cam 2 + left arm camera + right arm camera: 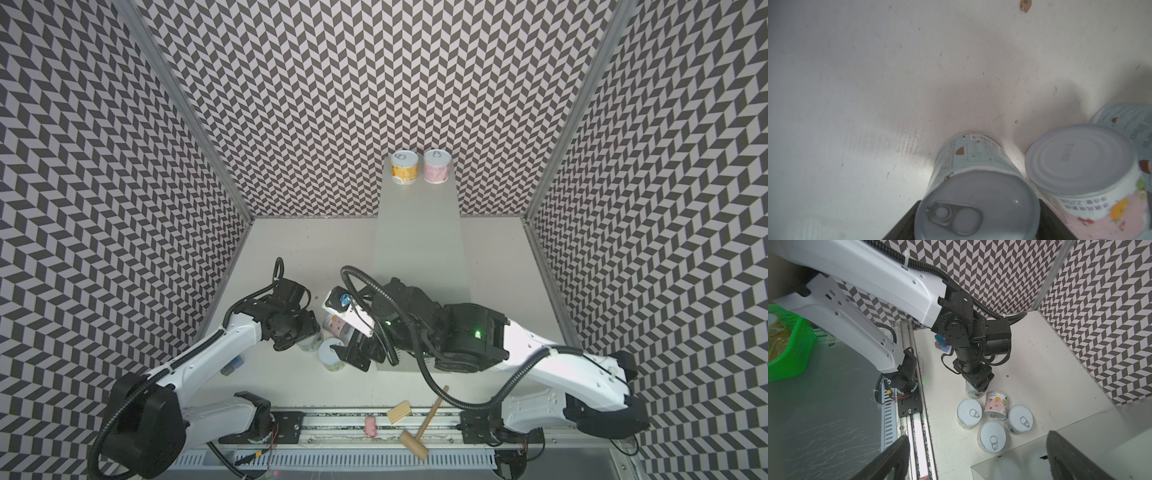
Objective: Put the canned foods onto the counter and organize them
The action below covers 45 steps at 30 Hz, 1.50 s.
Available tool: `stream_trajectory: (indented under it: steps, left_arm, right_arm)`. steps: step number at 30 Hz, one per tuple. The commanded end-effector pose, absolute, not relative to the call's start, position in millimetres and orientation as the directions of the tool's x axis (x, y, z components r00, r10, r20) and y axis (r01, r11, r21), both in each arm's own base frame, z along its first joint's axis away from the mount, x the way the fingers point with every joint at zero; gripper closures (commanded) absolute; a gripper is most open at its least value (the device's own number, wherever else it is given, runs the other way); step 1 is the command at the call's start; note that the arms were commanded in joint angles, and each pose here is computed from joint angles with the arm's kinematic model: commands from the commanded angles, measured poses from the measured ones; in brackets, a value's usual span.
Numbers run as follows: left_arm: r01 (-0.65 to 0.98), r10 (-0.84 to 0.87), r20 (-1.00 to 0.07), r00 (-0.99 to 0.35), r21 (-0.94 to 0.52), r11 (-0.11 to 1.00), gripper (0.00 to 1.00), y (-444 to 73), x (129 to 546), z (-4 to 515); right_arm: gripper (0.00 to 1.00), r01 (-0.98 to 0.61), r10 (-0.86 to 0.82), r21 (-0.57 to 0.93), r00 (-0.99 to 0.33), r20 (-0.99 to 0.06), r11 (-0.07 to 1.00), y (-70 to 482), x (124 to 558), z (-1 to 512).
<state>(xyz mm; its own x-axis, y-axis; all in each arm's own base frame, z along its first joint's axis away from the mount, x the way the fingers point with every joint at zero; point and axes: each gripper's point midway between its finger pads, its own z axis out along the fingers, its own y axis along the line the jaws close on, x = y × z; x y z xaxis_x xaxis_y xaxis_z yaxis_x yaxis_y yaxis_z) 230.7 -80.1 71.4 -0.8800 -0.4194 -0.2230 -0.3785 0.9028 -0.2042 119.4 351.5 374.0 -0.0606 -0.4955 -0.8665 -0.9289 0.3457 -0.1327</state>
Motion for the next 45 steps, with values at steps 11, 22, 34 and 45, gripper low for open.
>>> stream_trajectory:
  steps: [11,22,34,45]
  left_arm:
    - [-0.383,-0.441,-0.416,-0.796,-0.218,0.898,0.56,-54.4,266.0,131.7]
    - [-0.175,-0.285,-0.636,-0.717,-0.231,0.957,0.87,-59.1,316.1,234.3]
    - [0.169,-0.093,-0.798,-0.596,-0.237,0.957,1.0,-99.1,331.6,334.6]
    - [0.519,-0.064,-0.912,-0.406,-0.287,0.805,1.0,-152.5,292.5,442.8]
  right_arm:
    - [0.01,-0.921,-0.425,-0.145,-0.024,-0.905,0.362,354.6,122.1,389.1]
    - [0.01,-0.912,-0.359,-0.161,0.016,-0.933,0.376,347.4,122.5,416.8]
    - [0.01,-0.898,-0.252,-0.187,0.089,-0.964,0.398,314.1,116.3,451.5]
    - [0.01,-0.837,-0.207,-0.269,0.191,-0.959,0.476,289.0,125.1,463.8]
